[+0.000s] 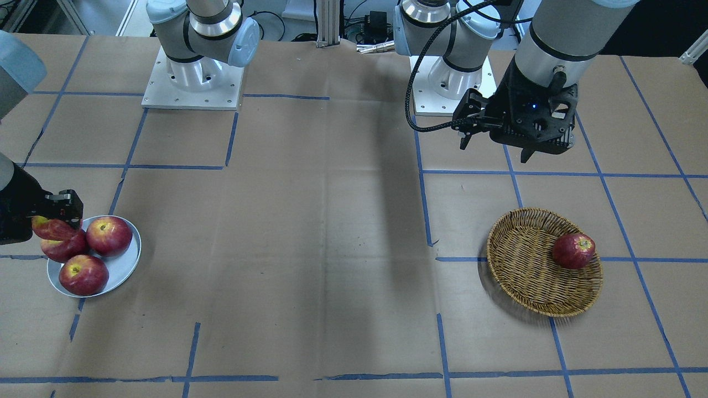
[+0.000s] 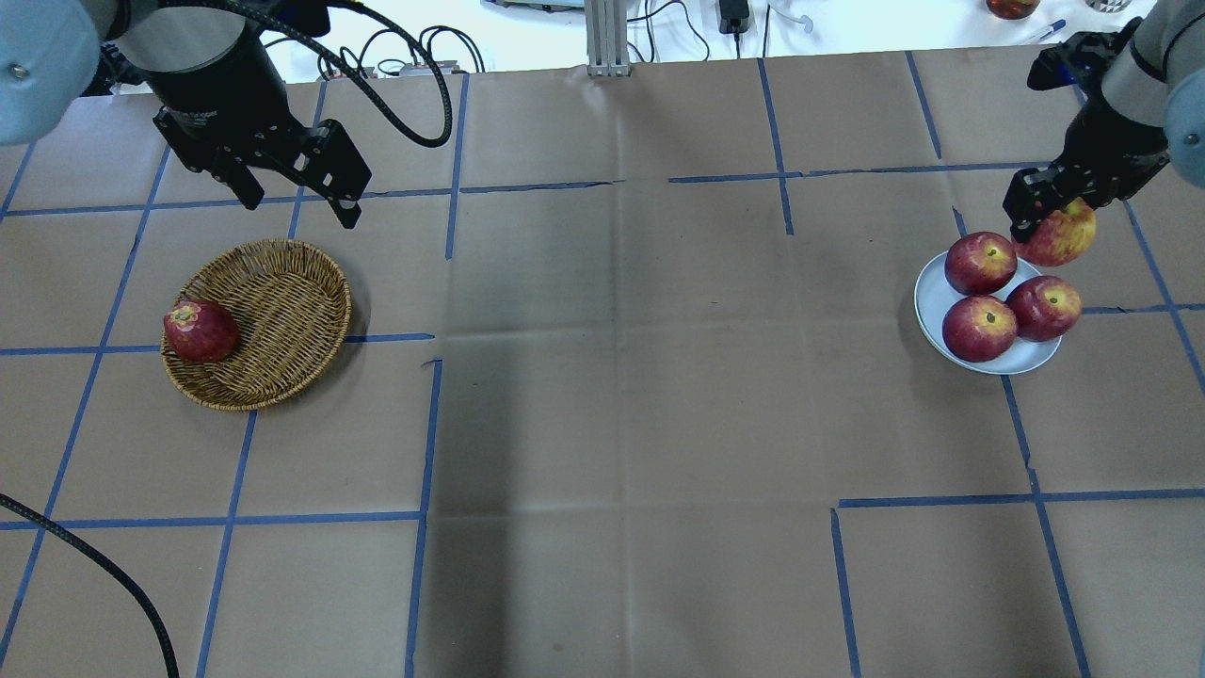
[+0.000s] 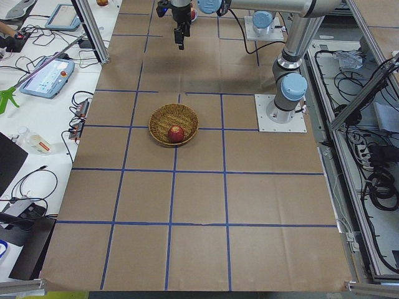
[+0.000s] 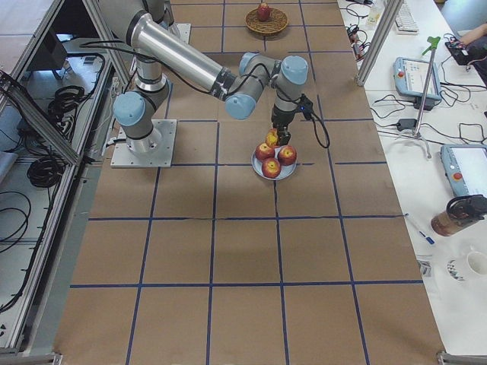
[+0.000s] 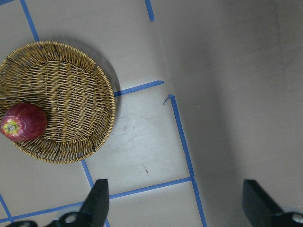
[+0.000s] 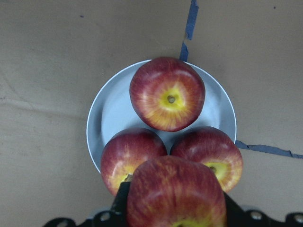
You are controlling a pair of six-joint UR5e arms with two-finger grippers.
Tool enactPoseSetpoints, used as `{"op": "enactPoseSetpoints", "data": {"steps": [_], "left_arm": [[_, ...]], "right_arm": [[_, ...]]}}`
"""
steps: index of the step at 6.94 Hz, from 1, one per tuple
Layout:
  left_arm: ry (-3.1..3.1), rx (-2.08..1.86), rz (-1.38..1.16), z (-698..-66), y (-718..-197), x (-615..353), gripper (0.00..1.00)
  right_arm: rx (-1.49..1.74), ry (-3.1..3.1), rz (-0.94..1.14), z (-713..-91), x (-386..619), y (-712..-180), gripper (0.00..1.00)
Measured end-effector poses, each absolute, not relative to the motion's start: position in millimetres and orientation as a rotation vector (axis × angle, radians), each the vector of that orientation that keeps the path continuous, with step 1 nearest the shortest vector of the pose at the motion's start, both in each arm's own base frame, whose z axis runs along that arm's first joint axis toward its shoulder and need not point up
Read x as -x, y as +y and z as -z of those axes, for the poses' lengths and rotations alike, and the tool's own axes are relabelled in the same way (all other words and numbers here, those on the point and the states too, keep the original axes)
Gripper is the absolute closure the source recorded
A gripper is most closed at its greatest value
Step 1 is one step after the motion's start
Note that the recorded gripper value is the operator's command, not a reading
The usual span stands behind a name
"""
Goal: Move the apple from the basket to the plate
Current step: 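Lower the apple onto the other apples on the plate and open the right gripper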
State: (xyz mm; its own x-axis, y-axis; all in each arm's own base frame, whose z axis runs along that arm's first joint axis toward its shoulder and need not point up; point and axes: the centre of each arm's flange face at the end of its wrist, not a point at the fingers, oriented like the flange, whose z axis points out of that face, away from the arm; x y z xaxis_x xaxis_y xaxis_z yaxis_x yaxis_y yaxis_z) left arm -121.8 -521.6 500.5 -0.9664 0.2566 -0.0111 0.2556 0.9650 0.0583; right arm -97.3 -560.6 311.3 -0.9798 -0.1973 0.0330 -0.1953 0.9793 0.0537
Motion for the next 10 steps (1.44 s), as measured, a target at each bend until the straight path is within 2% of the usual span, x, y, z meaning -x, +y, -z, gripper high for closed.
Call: {"op": "enactPoseSetpoints", "data": {"steps": [4,5,6,10], "left_arm": [[3.096,-0.404,-0.088,-500,-522,122,0.01],[3.096,-0.403,-0.088,-501,-521,122,0.01],[3.096,-0.403,-0.087,-501,-521,122,0.01],[3.096,-0.402,-0.086,-501,-521,122,0.01]], "right_arm": [[-0.288,-3.092,0.077,-269,107,-558,0.37],[-0.286,-3.093,0.081,-265,107,-559,0.08],[-0.284,-3.094,0.083,-264,108,-559,0.0],[-0.283,-3.062,0.003,-304,108,-571,0.0]]}}
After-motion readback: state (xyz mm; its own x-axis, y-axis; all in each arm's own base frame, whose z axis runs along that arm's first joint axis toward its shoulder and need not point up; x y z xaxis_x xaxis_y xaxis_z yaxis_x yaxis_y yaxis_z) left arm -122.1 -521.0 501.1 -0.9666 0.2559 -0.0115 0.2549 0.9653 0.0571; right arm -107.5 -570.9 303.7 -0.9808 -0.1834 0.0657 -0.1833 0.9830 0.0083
